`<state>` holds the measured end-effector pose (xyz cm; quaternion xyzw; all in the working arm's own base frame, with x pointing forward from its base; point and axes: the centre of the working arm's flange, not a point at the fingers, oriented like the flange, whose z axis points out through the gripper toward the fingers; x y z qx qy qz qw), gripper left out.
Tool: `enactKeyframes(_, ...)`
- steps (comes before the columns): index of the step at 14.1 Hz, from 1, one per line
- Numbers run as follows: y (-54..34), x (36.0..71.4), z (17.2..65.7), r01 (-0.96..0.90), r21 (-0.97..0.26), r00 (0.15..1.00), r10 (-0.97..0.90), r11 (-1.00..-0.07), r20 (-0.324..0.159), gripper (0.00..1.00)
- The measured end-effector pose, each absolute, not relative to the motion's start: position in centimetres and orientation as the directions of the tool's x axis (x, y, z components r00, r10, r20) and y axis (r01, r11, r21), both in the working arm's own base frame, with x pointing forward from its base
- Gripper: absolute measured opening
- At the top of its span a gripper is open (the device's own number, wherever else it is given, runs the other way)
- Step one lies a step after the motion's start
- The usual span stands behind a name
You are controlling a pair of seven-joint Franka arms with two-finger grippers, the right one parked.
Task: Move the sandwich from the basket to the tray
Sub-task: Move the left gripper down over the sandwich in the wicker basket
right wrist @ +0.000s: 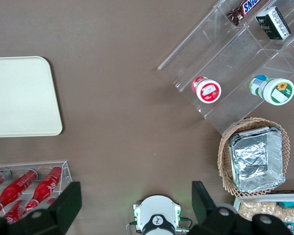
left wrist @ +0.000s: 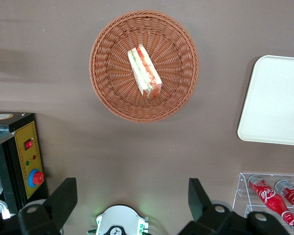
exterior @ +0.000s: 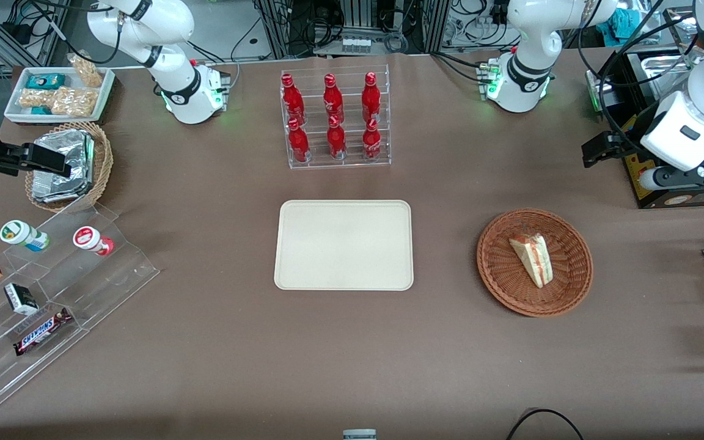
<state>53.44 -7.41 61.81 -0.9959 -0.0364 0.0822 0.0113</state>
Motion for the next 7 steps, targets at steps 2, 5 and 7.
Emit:
enactKeyframes(2, -7.4, 53.4, 61.6, 0.07, -0.029, 0.983, 0.074, -0.997, -0.166, 1.0)
enactKeyframes(5, -7.5, 53.7, 61.1, 0.07, -0.028, 0.983, 0.074, -0.997, -0.168, 1.0)
enactKeyframes(7, -7.4, 54.1, 59.7, 0.07, -0.03, 0.979, 0.075, -0.997, -0.187, 1.0)
